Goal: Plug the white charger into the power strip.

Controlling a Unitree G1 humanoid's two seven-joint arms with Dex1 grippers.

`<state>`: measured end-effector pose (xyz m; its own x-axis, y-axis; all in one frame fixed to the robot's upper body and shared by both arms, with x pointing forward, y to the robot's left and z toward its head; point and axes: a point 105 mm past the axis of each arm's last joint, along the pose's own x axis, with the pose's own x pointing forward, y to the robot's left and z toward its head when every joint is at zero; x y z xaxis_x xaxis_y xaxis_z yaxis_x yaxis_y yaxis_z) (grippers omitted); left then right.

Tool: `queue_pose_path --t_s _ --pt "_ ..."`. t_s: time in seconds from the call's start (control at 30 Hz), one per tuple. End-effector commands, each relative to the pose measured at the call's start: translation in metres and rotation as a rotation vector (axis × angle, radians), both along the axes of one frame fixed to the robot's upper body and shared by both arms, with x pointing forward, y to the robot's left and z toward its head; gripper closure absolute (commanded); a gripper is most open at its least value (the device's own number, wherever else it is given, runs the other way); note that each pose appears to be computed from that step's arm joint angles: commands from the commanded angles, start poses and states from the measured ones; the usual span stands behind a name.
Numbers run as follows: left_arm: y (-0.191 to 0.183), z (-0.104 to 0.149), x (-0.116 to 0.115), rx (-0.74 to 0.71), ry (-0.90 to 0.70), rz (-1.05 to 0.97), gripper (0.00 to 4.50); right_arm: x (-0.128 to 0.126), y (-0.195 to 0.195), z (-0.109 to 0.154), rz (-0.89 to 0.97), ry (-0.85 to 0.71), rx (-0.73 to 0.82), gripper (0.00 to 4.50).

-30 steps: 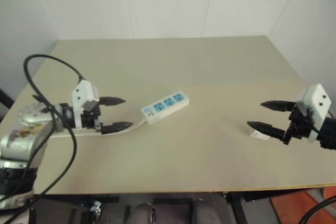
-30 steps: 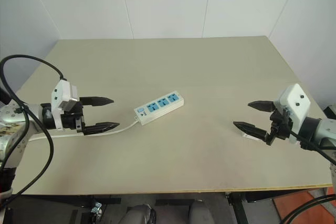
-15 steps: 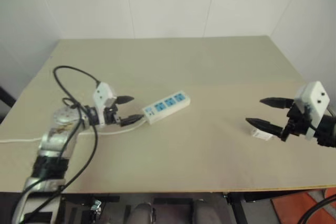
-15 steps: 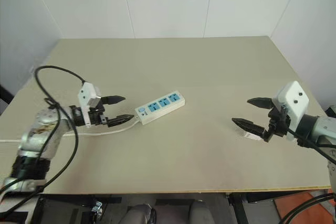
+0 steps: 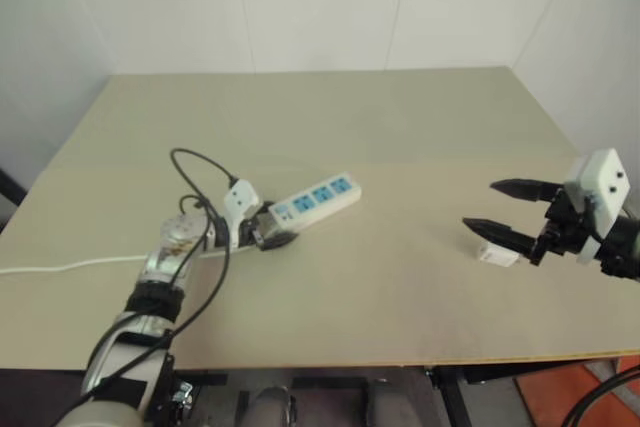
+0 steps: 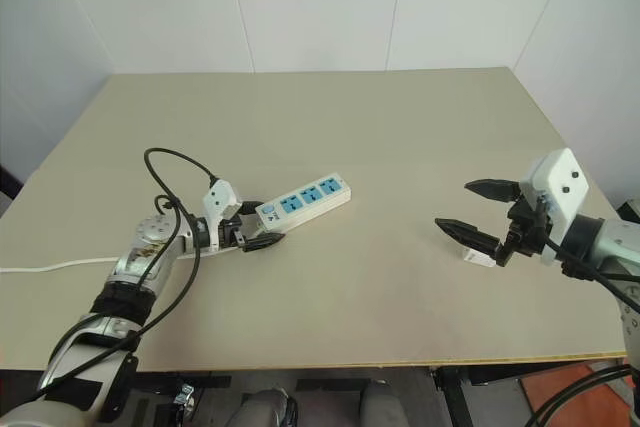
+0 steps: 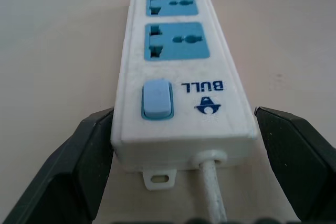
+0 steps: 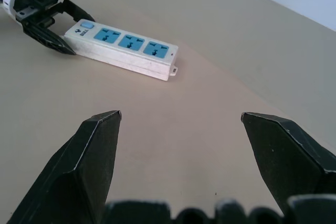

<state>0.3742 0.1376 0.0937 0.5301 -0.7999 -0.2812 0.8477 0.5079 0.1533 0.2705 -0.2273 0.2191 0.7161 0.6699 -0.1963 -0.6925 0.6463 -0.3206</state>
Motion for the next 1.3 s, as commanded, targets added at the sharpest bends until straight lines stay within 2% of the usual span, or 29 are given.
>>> queue_pose_path --t_s 0.03,0.23,0.27,0.37,0.4,0.53,0.7,0.93,1.03,1.23,1.3 --pt "-0.001 0.009 0.006 -0.009 -0.047 0.000 0.03 -0.005 0.003 0.015 0.011 -0.068 0.000 0.16" --pt "-0.009 0.000 0.008 -0.122 -0.051 0.012 0.03 -0.004 0.006 0.014 0.015 -0.069 0.008 0.16" --pt "-0.012 -0.001 0.006 -0.144 -0.054 -0.003 0.41 -0.004 0.007 0.014 0.016 -0.069 0.009 0.16" --pt "-0.017 -0.009 0.000 -0.166 -0.025 -0.053 1.14 -0.004 0.008 0.015 0.022 -0.070 0.010 0.16" --pt "-0.019 -0.012 -0.002 -0.169 -0.020 -0.068 1.22 -0.004 0.009 0.016 0.024 -0.071 0.012 0.16" --pt "-0.021 -0.020 -0.012 -0.147 0.005 -0.137 1.22 -0.005 0.008 0.018 0.023 -0.074 0.017 0.16" --pt "-0.023 -0.016 -0.019 -0.137 0.020 -0.204 1.22 -0.006 0.006 0.016 0.012 -0.065 0.010 0.16" --pt "-0.040 0.000 -0.055 -0.099 0.038 -0.456 1.22 -0.003 0.002 0.016 0.022 -0.037 -0.024 0.16" --pt "-0.047 -0.002 -0.065 -0.059 0.032 -0.517 1.22 0.001 -0.001 0.012 0.030 -0.009 -0.074 0.16" --pt "-0.055 -0.019 -0.069 0.041 -0.019 -0.541 1.22 0.015 -0.022 -0.008 -0.070 0.111 -0.404 0.16" --pt "-0.058 -0.022 -0.069 0.034 -0.026 -0.538 1.22 0.016 -0.027 -0.007 -0.075 0.143 -0.461 0.16"
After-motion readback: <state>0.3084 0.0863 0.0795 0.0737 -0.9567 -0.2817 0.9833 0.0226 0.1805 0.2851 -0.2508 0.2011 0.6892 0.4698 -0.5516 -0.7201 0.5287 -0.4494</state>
